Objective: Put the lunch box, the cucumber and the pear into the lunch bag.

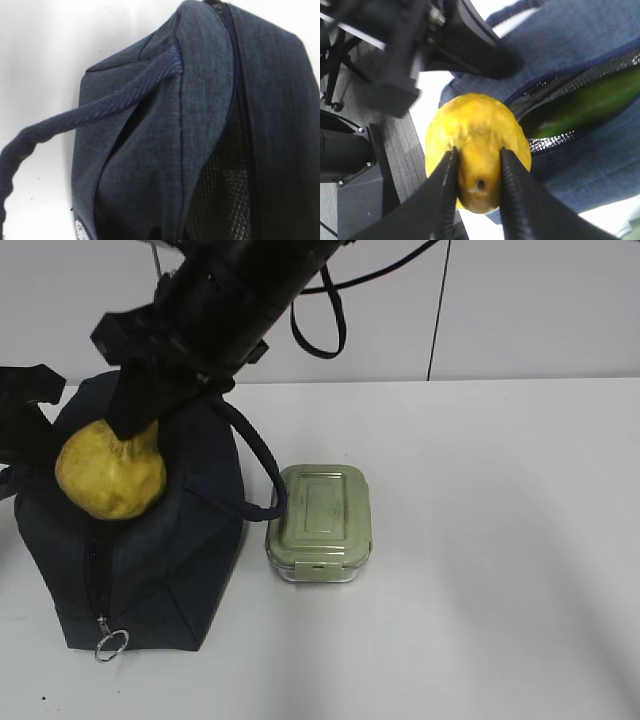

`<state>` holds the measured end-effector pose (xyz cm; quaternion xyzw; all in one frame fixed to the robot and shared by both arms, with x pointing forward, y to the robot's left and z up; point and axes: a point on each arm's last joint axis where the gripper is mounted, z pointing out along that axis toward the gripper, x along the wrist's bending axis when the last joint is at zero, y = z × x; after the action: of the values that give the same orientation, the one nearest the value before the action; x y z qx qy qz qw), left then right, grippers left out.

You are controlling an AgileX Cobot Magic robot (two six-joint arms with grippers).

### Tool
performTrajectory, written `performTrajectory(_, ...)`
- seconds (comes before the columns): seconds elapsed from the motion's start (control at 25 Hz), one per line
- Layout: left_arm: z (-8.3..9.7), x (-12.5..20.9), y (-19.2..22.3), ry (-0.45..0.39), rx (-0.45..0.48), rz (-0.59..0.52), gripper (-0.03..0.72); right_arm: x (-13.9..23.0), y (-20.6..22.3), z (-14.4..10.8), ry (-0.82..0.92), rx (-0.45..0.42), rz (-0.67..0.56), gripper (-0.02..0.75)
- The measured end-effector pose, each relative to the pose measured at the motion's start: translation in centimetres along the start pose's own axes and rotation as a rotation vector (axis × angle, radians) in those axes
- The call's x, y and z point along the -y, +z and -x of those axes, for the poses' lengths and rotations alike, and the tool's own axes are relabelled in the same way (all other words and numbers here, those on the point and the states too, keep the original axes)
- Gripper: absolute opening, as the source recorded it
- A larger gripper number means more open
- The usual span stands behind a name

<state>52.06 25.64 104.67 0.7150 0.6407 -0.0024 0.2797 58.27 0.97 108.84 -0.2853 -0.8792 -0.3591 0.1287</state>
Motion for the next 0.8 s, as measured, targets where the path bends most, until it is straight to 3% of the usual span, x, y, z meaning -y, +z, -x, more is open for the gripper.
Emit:
performTrajectory(0.24, 0.0, 0.0, 0.0, -0.002, 0.003, -0.001, -0.015, -0.1, 1.5, 1.5, -0.006, 0.061, 0.024, 0.217)
performTrajectory(0.36, 0.0, 0.0, 0.0, -0.002, 0.003, -0.001, -0.015, -0.3, 1.5, 1.7, -0.022, 0.089, 0.046, 0.328)
performTrajectory(0.48, 0.0, 0.0, 0.0, -0.002, 0.003, -0.001, -0.015, -0.2, 1.5, 1.9, -0.037, 0.116, 0.038, 0.494)
performTrajectory(0.56, 0.0, 0.0, 0.0, -0.002, 0.003, -0.001, -0.015, -0.2, 1.5, 2.0, -0.044, 0.125, 0.034, 0.552)
performTrajectory(0.8, 0.0, 0.0, 0.0, -0.002, 0.004, -0.002, -0.015, 0.1, -0.7, 3.3, 0.000, 0.237, -0.020, 0.566)
